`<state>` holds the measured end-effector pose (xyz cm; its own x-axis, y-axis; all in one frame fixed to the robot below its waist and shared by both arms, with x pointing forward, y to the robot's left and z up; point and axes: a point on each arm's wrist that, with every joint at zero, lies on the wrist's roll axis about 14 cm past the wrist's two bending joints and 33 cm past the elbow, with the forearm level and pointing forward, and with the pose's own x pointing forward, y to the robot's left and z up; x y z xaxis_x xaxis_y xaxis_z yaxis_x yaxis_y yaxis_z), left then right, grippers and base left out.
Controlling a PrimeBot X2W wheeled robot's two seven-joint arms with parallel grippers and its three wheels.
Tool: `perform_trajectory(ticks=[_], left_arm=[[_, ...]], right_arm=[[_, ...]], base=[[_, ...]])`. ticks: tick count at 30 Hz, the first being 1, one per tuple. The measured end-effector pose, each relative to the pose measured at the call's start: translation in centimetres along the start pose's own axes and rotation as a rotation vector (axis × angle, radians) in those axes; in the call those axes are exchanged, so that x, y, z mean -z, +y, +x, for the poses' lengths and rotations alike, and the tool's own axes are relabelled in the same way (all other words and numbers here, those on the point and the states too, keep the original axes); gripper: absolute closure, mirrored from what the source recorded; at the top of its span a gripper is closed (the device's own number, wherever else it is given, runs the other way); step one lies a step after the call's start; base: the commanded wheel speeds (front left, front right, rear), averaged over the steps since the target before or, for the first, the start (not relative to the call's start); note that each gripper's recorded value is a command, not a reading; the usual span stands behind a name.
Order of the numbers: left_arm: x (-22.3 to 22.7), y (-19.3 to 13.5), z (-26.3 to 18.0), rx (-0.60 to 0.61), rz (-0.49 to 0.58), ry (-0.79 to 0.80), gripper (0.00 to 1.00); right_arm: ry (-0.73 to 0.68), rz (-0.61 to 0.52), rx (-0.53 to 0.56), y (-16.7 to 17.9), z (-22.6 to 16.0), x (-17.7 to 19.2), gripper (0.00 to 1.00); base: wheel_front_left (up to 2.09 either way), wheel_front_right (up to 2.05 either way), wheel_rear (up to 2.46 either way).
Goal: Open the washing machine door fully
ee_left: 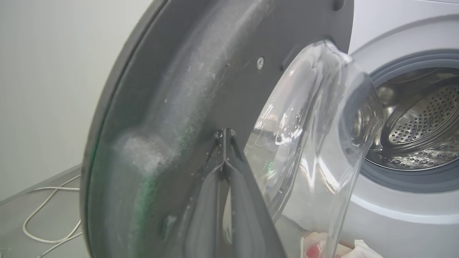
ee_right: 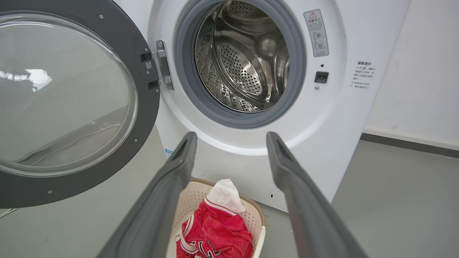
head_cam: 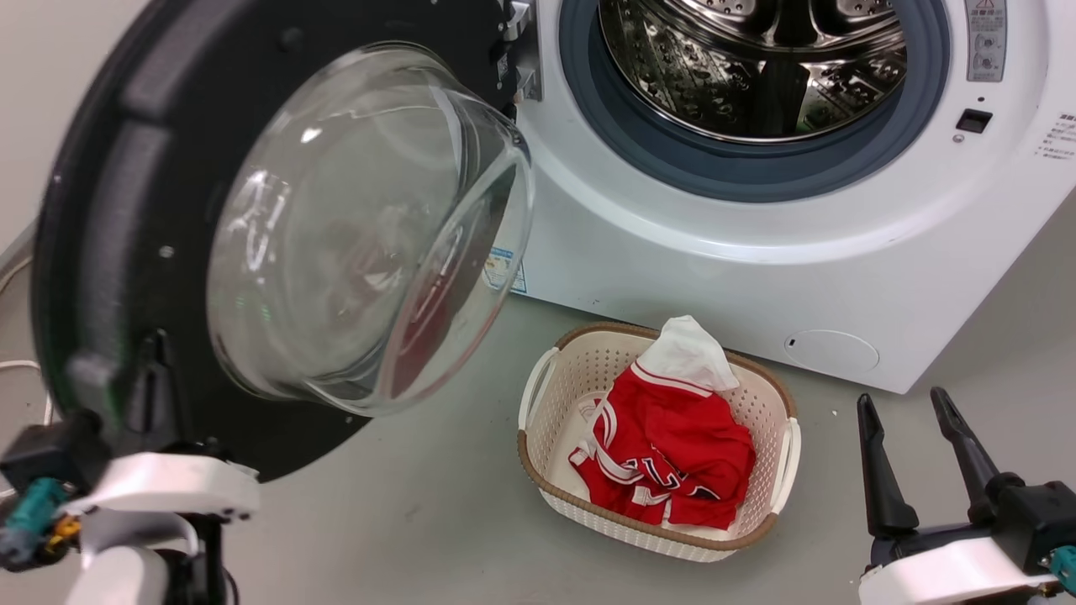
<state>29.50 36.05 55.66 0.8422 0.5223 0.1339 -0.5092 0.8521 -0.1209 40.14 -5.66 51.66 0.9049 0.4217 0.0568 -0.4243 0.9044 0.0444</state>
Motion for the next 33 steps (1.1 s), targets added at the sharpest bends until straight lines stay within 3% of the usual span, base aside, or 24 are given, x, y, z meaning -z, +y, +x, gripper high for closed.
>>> perform_trajectory(ticks=[10,18,27,33], left_arm=[[-0.5,4.6,3.0,-0.097,0.033,-0.006,1.00],[-0.8,6.5,4.2,-0.118,0.058,-0.006,1.00],[0.7,4.3,3.1,-0.043,0.090,0.020,1.00],[1.3,0.2,1.2,0.074,0.099,0.014,1.00]], right_arm=[[0.011,0.008,0.017,-0.8,0.5,0.7,0.00],[0.010,0.008,0.024,-1.0,0.5,0.8,0.00],[-0.011,0.000,0.047,-1.6,-0.1,0.3,0.00],[-0.026,-0.008,0.067,-2.1,-0.7,-0.2,0.00]], base=[[0.00,0.00,0.00],[0.00,0.00,0.00],[0.00,0.00,0.00],[0.00,0.00,0.00]])
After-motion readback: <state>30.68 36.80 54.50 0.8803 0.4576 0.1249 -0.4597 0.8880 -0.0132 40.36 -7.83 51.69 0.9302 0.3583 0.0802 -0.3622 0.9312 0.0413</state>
